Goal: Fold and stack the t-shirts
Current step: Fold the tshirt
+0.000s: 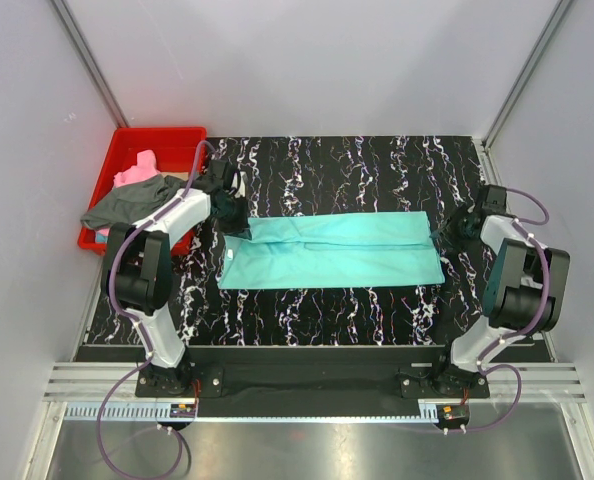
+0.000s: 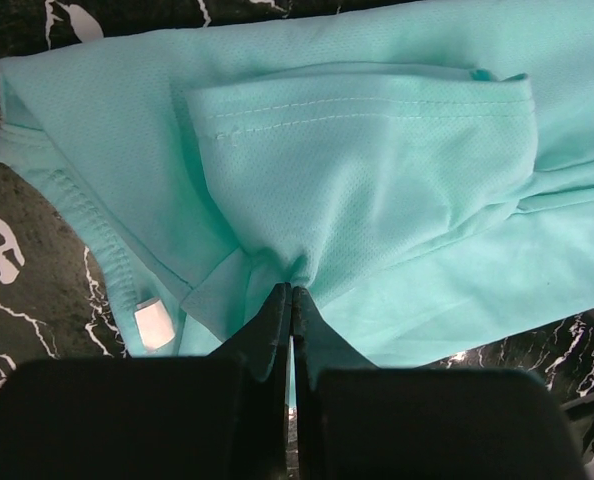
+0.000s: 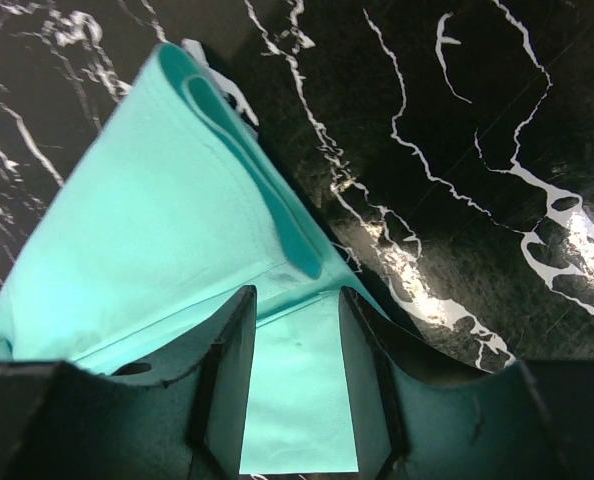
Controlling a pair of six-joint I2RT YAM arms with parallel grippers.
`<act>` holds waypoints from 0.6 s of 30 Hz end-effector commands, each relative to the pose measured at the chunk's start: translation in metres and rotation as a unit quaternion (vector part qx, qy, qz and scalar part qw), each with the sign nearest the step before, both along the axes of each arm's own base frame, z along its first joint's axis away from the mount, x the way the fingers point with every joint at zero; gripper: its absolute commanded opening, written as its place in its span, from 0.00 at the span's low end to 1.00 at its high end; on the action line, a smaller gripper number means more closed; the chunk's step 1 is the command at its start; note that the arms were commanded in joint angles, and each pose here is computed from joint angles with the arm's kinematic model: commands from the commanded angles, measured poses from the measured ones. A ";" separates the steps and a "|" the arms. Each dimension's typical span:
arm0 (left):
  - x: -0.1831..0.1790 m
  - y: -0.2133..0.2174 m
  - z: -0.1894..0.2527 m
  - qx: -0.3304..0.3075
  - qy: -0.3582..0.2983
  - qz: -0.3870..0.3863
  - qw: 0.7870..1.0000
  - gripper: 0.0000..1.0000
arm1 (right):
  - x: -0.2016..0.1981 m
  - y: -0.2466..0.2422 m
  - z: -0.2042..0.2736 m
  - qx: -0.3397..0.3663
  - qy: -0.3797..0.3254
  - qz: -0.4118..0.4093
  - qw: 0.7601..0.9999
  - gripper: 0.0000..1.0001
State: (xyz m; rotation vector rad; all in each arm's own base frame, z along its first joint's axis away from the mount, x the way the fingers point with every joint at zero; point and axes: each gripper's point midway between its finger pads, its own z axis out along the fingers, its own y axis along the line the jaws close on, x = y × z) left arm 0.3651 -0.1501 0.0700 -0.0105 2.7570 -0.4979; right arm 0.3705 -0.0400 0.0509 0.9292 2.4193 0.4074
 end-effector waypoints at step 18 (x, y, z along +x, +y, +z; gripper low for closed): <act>-0.021 0.021 -0.022 0.074 0.039 0.019 0.996 0.15 | 0.001 -0.011 -0.004 -0.029 0.017 0.000 0.999 0.00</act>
